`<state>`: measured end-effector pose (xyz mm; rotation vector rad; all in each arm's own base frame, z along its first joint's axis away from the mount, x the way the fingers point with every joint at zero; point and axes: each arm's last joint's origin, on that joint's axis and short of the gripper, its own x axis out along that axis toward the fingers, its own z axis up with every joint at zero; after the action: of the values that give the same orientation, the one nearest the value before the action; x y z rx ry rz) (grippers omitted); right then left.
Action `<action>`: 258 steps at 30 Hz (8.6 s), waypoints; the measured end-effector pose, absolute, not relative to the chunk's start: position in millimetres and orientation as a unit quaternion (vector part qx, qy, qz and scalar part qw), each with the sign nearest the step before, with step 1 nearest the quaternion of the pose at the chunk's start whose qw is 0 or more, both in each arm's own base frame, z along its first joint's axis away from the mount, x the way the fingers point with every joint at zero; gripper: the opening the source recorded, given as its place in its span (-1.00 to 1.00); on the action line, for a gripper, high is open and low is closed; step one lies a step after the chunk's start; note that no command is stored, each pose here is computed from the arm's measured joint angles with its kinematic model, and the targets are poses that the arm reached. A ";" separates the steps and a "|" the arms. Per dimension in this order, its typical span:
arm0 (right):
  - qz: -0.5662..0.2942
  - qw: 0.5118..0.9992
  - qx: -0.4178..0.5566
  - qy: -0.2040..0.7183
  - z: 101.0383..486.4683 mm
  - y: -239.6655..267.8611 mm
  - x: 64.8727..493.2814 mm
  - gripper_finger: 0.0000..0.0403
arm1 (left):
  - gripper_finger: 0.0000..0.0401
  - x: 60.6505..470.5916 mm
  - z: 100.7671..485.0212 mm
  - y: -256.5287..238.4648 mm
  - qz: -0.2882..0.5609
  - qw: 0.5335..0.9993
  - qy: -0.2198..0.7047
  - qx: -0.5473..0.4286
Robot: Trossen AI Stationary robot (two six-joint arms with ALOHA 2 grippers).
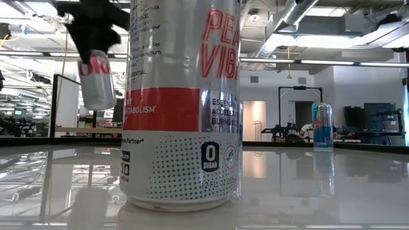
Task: Place canned beverage on shelf
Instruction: Put the left red and silver soda can on the shelf
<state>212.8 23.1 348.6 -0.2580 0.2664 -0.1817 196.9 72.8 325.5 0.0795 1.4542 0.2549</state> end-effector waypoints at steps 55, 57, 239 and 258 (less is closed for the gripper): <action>-0.118 0.972 -0.127 0.158 344.5 9.9 212.7 -0.66 | 0.56 183.5 283.2 219.2 0.140 0.656 0.738 -0.077; -0.118 0.972 -0.127 0.158 344.5 9.9 212.7 -0.66 | 0.56 183.6 282.9 219.2 0.146 0.656 0.736 -0.084; -0.150 0.970 -0.108 0.158 344.7 -4.7 213.1 -0.66 | -1.00 133.9 276.2 195.7 0.357 0.717 0.599 -0.018; -0.150 0.970 -0.108 0.158 344.7 -4.7 213.1 -0.66 | -1.00 133.1 276.0 201.7 0.368 0.719 0.590 -0.015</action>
<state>213.1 -4.7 344.7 -0.2188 0.3188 -0.3033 133.1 201.7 276.0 -0.0329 1.3039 0.8131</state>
